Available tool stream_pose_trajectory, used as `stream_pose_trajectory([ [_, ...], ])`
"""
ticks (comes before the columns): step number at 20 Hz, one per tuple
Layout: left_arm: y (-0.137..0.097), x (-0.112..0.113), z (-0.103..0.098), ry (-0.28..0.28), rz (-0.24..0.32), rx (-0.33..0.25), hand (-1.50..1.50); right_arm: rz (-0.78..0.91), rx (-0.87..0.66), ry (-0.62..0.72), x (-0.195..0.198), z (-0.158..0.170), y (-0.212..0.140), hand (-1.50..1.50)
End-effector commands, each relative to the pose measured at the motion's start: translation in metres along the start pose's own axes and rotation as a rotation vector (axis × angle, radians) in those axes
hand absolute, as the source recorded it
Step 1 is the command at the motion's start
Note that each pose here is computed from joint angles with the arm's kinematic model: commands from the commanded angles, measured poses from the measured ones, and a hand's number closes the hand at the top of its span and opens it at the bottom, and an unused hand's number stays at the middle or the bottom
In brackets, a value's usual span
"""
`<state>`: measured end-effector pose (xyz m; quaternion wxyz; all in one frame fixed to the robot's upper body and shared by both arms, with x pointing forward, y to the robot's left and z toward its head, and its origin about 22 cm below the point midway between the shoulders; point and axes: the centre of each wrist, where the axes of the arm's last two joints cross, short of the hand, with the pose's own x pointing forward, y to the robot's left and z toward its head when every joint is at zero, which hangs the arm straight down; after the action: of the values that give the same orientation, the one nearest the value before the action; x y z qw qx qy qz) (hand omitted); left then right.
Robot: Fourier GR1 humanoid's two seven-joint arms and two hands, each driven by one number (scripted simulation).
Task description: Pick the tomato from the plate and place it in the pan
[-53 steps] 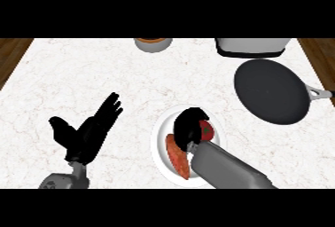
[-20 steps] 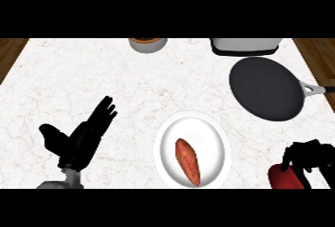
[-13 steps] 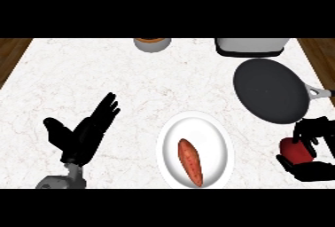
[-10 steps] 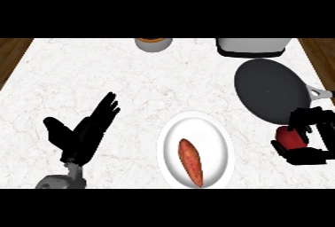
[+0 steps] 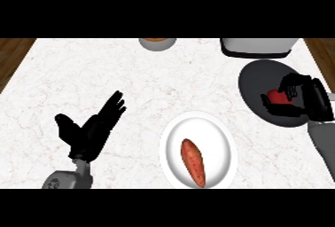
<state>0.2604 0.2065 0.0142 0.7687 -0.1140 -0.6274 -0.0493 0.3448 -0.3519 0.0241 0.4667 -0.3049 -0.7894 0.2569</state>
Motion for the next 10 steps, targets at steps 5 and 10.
stream_pose_trajectory([
  [5,0.0,0.003,0.007,-0.012,-0.001,-0.048,0.0,0.012,-0.094,0.044,-0.035,-0.023,-0.009,1.5],
  [10,-0.005,0.004,0.001,-0.021,0.001,-0.051,0.0,0.03,-0.081,0.056,-0.029,-0.038,0.007,1.5],
])
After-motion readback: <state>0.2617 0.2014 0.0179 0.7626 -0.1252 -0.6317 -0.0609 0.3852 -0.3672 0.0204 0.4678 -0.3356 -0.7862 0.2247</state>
